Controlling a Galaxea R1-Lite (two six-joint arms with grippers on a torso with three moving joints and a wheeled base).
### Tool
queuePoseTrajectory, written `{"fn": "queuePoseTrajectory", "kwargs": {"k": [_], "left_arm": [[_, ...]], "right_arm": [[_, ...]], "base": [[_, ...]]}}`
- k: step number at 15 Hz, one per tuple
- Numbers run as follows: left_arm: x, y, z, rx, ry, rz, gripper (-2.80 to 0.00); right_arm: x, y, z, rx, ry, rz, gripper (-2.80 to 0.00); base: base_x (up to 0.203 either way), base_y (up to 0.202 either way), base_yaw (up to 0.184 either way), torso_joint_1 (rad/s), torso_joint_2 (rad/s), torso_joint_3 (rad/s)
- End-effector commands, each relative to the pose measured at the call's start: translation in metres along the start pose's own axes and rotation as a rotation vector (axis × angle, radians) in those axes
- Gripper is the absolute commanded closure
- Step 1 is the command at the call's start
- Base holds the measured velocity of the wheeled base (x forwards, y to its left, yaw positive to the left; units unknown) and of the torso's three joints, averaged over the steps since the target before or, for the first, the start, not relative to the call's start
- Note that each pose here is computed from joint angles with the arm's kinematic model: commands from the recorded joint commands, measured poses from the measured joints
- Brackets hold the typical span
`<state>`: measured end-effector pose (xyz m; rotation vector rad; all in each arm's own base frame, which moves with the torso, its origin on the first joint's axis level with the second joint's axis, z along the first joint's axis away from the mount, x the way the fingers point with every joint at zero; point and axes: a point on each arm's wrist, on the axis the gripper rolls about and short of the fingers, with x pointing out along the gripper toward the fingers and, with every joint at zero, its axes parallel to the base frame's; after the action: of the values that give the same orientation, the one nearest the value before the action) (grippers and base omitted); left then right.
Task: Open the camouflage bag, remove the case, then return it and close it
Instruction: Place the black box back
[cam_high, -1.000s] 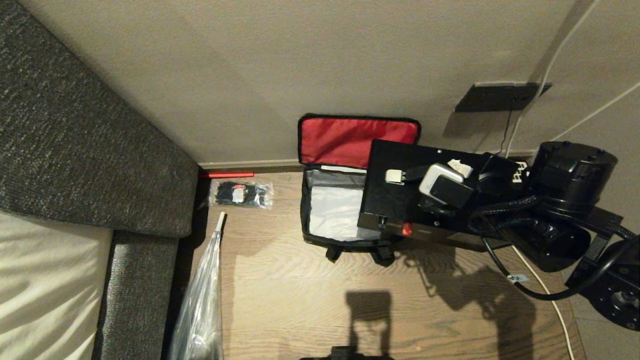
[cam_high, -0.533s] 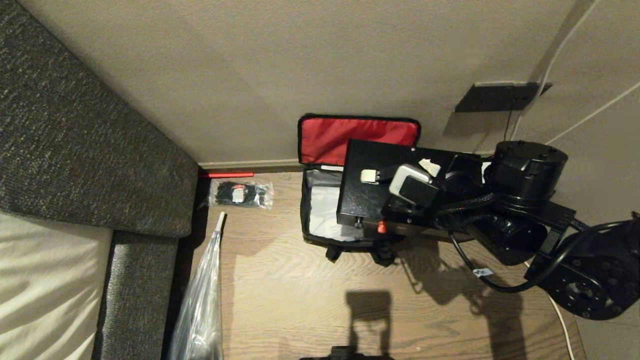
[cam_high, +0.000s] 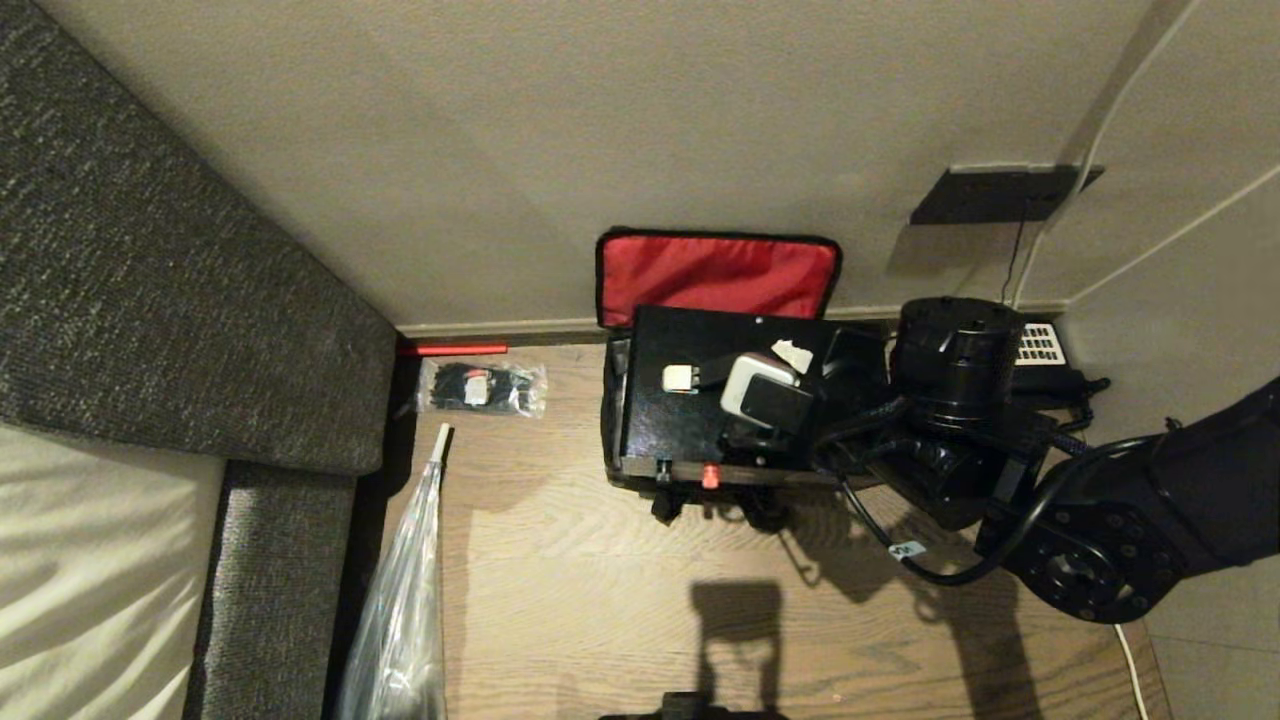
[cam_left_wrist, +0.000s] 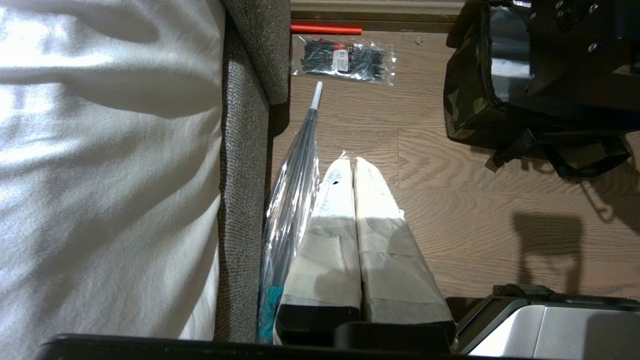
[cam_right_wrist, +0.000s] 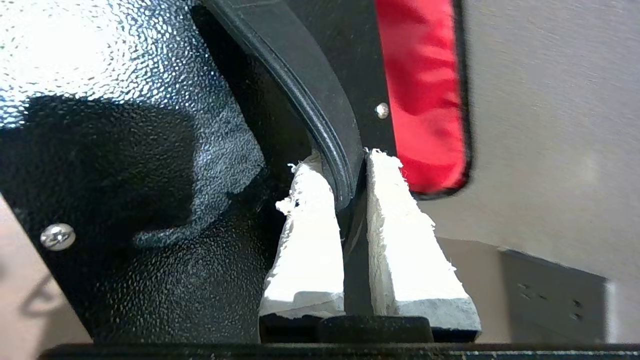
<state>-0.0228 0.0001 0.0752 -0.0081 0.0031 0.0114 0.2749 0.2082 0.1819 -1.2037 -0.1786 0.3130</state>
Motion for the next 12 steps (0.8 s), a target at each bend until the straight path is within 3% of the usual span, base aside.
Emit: {"fn": "queuePoseTrajectory", "kwargs": {"k": [1,5,12], "left_arm": [[0.000,0.000,-0.001,0.000,0.003,0.001,0.00],[0.000,0.000,-0.001,0.000,0.003,0.001,0.00],[0.000,0.000,-0.001,0.000,0.006,0.001,0.00]], "right_arm": [[0.005,0.002,0.003,0.002,0.002,0.015,0.00],[0.022,0.013,0.007,0.061,-0.058,0.056,0.00],[0.044,0.015,-0.004,0.066,-0.079,0.063,0.00]], "base": [[0.000,0.000,0.000,0.000,0.00,0.000],[0.000,0.000,0.000,0.000,0.00,0.000],[0.000,0.000,0.000,0.000,0.00,0.000]]}}
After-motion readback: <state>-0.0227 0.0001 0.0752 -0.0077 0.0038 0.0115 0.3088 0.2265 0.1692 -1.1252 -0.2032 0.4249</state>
